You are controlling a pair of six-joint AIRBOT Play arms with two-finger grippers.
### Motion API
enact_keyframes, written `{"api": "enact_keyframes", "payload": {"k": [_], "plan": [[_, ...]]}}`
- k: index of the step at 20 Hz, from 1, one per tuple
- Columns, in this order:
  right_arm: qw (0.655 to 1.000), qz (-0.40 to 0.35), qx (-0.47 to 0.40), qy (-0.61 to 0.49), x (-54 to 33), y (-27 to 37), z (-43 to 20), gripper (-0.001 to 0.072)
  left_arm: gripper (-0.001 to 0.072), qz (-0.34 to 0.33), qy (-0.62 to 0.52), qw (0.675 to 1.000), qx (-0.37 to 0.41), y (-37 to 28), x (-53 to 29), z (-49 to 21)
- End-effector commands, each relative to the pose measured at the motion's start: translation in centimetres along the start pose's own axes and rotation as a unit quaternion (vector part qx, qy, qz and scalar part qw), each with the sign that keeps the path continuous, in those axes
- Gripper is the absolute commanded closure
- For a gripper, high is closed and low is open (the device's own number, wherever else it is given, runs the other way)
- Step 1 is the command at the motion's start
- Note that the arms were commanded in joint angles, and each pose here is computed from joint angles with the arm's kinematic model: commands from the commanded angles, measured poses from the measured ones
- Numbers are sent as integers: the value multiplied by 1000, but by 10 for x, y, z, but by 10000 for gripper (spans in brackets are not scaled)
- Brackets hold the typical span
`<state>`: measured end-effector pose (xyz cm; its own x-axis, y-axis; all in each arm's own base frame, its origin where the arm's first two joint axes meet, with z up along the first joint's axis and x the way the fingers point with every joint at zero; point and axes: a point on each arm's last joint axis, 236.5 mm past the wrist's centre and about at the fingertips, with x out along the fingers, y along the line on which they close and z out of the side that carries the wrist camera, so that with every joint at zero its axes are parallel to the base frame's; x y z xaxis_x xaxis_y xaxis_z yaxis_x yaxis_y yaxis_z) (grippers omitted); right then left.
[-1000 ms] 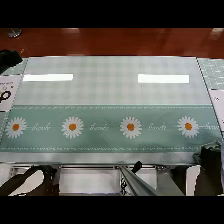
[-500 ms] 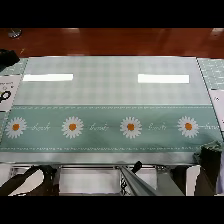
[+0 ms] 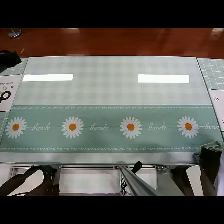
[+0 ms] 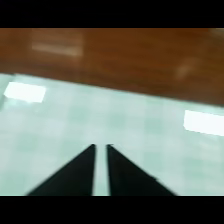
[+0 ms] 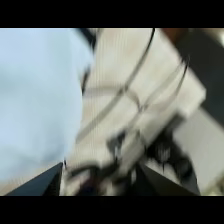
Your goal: Fold the shirts.
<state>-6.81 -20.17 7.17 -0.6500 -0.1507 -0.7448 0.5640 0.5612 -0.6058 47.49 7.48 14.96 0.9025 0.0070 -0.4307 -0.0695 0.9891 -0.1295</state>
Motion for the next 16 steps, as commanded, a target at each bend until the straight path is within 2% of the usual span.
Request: {"api": "enact_keyframes", "payload": {"k": [1, 2, 4, 6, 7, 8, 9, 11, 16], "plan": [[966, 60, -36, -248, -126, 18, 113, 187, 311, -85, 116, 989, 20, -48, -4, -36], [940, 86, -64, -323, -181, 38, 141, 182, 274, -107, 140, 984, 30, -63, -6, -40], [884, 175, -144, -409, -272, 108, 165, 161, 254, -129, 168, 976, 44, -88, -8, -39], [838, 238, -240, -429, -329, 186, 155, 161, 253, -126, 197, 969, 78, -107, -9, -39], [821, 253, -281, -428, -344, 221, 145, 148, 220, -114, 224, 963, 98, -115, -12, -44], [809, 261, -318, -420, -351, 253, 132, 108, 132, -95, 256, 955, 113, -118, -16, -52], [801, 261, -349, -410, -352, 277, 120, 109, 71, -73, 288, 946, 129, -120, -22, -61], [796, 243, -408, -375, -342, 311, 94, 110, -2, -50, 341, 925, 161, -128, -34, -80], [769, 226, -465, -375, -345, 349, 63, 112, -1, -29, 465, 856, 225, -142, -67, -138]]}}
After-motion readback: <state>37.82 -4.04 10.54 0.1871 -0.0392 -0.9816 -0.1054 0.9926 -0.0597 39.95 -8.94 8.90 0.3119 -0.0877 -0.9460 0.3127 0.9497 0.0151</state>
